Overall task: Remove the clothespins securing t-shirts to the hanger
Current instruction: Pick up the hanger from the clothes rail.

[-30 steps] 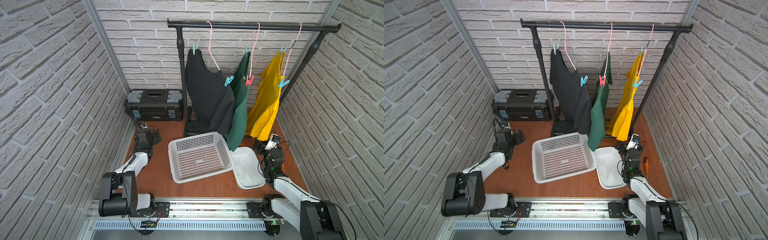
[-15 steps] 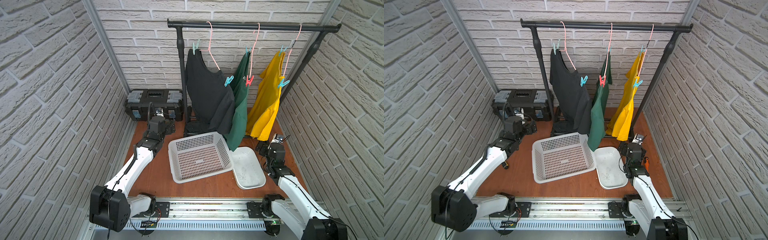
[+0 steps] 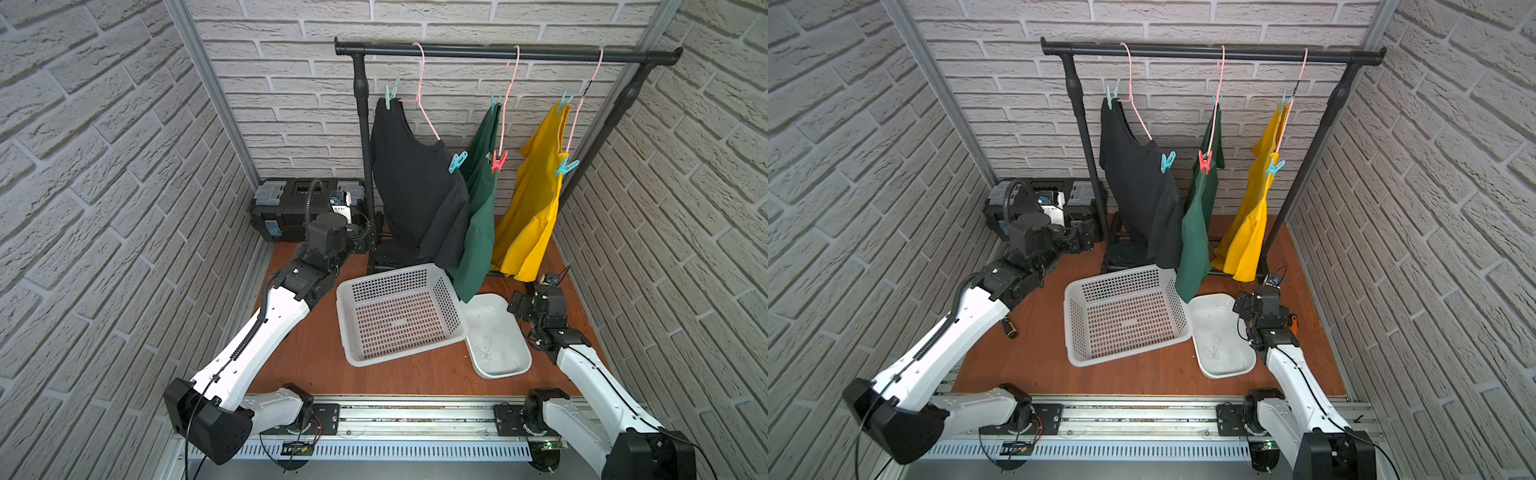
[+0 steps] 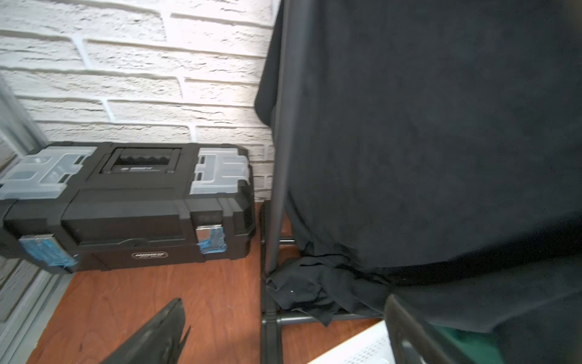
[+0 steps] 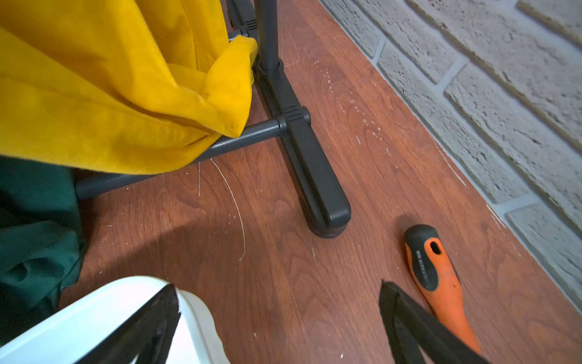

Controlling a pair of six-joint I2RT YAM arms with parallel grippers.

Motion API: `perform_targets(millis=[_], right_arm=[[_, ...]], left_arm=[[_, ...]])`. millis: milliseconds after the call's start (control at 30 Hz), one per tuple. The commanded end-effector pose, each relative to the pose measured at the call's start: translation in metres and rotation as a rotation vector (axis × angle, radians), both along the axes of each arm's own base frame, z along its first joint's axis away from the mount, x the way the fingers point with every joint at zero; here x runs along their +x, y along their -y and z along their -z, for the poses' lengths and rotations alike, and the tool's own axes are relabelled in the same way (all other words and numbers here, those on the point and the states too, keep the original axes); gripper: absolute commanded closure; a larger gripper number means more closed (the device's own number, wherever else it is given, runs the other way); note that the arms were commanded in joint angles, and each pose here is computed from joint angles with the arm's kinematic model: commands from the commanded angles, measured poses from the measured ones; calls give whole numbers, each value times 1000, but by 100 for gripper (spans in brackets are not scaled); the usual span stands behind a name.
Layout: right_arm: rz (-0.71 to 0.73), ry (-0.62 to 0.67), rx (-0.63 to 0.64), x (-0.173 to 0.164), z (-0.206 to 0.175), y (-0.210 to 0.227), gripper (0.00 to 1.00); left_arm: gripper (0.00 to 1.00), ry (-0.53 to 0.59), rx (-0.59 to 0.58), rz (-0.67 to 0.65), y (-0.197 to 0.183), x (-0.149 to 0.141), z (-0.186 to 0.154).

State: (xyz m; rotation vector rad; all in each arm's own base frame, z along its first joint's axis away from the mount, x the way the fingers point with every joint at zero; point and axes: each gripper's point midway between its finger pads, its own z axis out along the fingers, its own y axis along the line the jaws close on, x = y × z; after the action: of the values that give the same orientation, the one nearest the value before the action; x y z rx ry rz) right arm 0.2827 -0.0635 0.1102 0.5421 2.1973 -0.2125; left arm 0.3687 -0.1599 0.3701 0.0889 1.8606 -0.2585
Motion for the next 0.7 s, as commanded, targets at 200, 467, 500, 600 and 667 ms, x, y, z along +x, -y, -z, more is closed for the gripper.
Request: perform_targets(millis=[200, 467, 500, 600, 667], right_arm=[[-14, 55, 32, 9, -12, -6, 0], [-26, 59, 42, 12, -11, -8, 0], [-27, 63, 43, 11, -12, -8, 0], [-36, 81, 47, 11, -14, -10, 0], [-37, 86, 50, 10, -14, -11, 0]], left_arm=[[2, 50, 35, 95, 58, -9, -43], [2, 119, 55, 141, 90, -14, -68], [2, 125, 55, 145, 92, -15, -72], [2, 147, 22, 153, 99, -18, -85], [2, 164, -8, 164, 103, -20, -93]])
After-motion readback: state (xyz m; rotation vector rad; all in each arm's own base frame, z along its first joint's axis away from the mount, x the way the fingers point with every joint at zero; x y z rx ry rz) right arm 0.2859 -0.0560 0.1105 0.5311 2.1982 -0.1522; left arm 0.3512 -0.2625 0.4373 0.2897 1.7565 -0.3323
